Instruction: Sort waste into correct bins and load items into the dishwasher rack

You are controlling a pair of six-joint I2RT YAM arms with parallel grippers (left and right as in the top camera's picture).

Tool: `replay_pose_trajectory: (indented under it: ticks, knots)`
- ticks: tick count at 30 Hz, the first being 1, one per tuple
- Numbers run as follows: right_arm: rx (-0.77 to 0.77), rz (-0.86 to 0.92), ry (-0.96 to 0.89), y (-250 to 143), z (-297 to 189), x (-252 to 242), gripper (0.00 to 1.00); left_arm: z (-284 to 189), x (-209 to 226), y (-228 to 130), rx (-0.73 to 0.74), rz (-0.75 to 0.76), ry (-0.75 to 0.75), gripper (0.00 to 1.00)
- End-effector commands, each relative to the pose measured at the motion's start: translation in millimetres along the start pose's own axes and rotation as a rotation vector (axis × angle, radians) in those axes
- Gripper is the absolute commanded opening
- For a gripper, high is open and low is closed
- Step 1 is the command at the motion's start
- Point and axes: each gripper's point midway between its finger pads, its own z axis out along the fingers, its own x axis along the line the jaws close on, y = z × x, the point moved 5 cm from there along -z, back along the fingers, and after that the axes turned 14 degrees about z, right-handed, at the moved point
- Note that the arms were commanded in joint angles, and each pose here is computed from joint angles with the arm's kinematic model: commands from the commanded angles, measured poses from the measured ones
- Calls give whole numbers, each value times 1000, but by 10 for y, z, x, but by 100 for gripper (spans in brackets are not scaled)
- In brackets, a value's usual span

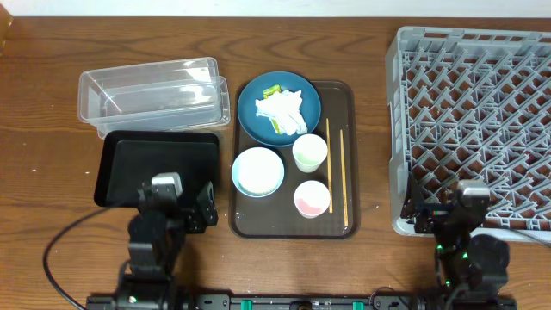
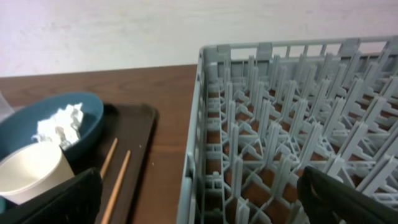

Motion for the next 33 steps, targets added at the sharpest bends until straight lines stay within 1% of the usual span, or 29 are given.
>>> replay_pose_trajectory:
  ticks: [1, 8, 12, 15, 18, 21, 24, 29, 33]
  knots:
    - [68, 14, -24, 185, -13, 77, 99, -100, -33, 332, 55, -22, -31, 97]
    - [327, 20, -95, 422, 28, 199, 99, -252, -69, 720, 324, -47, -61, 97]
    - [431, 26, -118, 465, 57, 236, 99, -313, -74, 657, 494, -61, -62, 97]
    - [458, 34, -94, 459, 76, 276, 99, -276, -81, 568, 557, -69, -68, 96]
    - [455, 34, -89, 463, 77, 282, 99, -215, -175, 608, 544, -90, -148, 97]
    - [456, 35, -90, 462, 77, 281, 99, -94, -258, 783, 459, -98, -224, 96]
    - [456, 35, -90, 461, 78, 280, 99, 68, -275, 977, 407, -100, -232, 96]
    - [454, 34, -90, 464, 80, 282, 99, 443, -412, 1407, 372, -57, -274, 95]
    - [456, 35, -90, 461, 78, 280, 99, 898, -597, 1683, 358, -24, -315, 93]
